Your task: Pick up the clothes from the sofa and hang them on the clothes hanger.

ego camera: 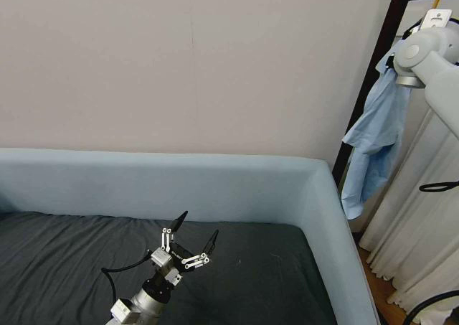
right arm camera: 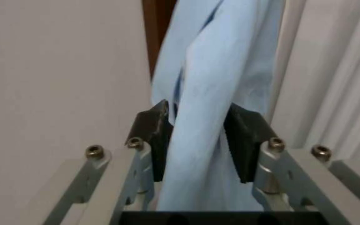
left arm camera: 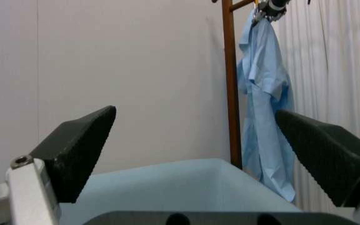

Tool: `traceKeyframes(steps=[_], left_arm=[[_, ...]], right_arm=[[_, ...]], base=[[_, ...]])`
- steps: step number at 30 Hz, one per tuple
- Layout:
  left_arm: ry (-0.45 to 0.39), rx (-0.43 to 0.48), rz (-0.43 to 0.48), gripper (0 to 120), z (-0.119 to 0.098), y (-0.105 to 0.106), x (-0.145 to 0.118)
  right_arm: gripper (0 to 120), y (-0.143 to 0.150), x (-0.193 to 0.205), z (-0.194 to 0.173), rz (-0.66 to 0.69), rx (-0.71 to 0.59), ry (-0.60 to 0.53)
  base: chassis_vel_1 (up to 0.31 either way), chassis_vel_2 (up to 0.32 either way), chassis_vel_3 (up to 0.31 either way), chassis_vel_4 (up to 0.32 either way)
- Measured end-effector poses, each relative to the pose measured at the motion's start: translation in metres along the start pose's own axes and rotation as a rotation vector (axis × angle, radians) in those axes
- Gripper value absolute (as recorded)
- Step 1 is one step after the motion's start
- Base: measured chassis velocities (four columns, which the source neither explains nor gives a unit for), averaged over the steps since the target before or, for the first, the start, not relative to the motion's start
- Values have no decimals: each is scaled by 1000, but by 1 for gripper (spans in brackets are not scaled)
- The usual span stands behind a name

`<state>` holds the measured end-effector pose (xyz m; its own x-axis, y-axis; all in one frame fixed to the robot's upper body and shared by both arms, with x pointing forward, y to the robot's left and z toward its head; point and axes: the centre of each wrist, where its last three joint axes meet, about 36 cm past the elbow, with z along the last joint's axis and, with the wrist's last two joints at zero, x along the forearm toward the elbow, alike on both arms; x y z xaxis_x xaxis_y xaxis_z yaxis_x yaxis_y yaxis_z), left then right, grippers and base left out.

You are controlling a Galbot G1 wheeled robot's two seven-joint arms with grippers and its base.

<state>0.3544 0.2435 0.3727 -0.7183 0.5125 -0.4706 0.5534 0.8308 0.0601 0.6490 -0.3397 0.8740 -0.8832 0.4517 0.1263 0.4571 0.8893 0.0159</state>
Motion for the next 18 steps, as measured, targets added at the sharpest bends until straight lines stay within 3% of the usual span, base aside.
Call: traceKeyframes(steps=[4, 7, 9, 14, 15, 18], left_arm=[[1, 3, 0, 100, -1, -3, 1], [-3, 2, -4, 100, -3, -5, 2], [-5, 3, -8, 100, -4, -5, 2], [-15, 21, -83, 100, -11, -5, -1], [-15, 21, -83, 100, -11, -5, -1], [-7, 52, -212, 100, -23, -4, -5]], right_arm=[[50, -4, 25, 6, -45, 29, -46], [65, -16, 56, 20, -167, 20, -136], [68, -21, 66, 26, -233, 3, -177], [90, -57, 109, 78, -575, -91, -372], [90, -57, 109, 78, -575, -91, -372], [99, -68, 125, 140, -698, -15, -451]], base=[[0, 0, 0, 0], [0, 0, 0, 0], [0, 0, 0, 0], [0, 0, 0, 0], [0, 0, 0, 0], [0, 0, 0, 0]])
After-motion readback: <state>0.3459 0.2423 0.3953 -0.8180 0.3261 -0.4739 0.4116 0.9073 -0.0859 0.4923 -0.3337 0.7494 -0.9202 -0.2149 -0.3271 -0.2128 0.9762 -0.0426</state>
